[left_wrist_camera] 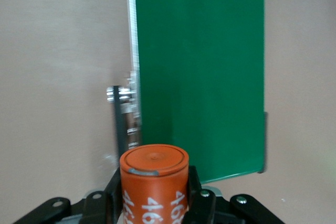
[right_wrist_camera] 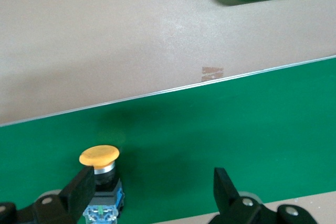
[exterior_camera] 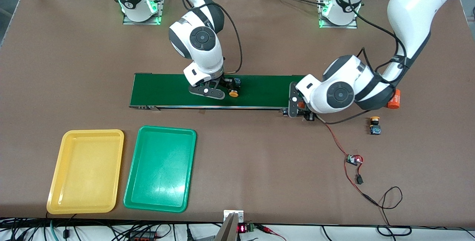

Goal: Sort buttons by color to trays
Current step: 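Place the cylinder on the belt while the right gripper grasps the button, then carry the yellow button toward the yellow tray with the right gripper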

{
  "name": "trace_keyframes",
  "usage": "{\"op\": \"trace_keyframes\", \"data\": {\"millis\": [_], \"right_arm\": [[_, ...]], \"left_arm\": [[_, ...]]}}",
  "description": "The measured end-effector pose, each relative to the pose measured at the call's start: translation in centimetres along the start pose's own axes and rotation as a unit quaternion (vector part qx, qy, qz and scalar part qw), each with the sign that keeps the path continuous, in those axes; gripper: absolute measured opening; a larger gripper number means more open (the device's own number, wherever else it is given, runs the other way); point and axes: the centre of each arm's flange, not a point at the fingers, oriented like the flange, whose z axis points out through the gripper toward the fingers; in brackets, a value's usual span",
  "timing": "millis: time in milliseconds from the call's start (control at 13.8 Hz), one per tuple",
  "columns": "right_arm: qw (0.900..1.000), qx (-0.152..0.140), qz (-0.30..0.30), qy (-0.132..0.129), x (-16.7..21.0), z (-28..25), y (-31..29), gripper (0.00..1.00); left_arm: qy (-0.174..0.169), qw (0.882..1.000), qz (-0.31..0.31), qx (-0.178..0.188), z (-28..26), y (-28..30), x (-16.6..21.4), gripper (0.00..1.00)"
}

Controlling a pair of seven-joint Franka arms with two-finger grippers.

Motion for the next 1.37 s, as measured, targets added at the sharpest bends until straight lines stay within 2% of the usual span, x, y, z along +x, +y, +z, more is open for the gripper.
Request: {"op": "trace_keyframes", "data": {"millis": [217, 506, 796, 868, 1230, 1374], "right_arm": [[1.000, -0.003, 0.005, -0.003, -0.3, 0.5, -0.2, 1.00], [1.000, -0.013, -0.013, -0.013, -2.3, 2.5, -1.5, 1.00], [0.999, -0.016, -0.026, -0.016, -3.8, 3.0, -2.4, 1.00], [0.999, -0.017, -0.025, -0.016, -3.7, 3.1, -2.3, 1.00], [0.999, -0.031, -0.029, -0.028, -3.6, 5.5, -1.9, 1.00], [0.999, -0.033, -0.031, -0.030, -3.3, 5.8, -1.7, 0.99]], "left_arm": [[-0.009, 1.000, -0.009, -0.014, 1.7, 1.3, 1.6, 0.49], [-0.011, 1.000, -0.004, -0.010, 2.2, 2.4, 4.2, 0.49], [-0.005, 1.000, 0.000, -0.006, 3.3, 2.7, 4.6, 0.49], [-0.005, 1.000, 0.000, -0.007, 3.3, 2.7, 4.6, 0.53], [-0.003, 1.000, -0.005, -0.006, 3.2, 2.5, 4.0, 1.00], [-0.002, 1.000, -0.008, -0.005, 3.0, 2.3, 3.8, 1.00]]}}
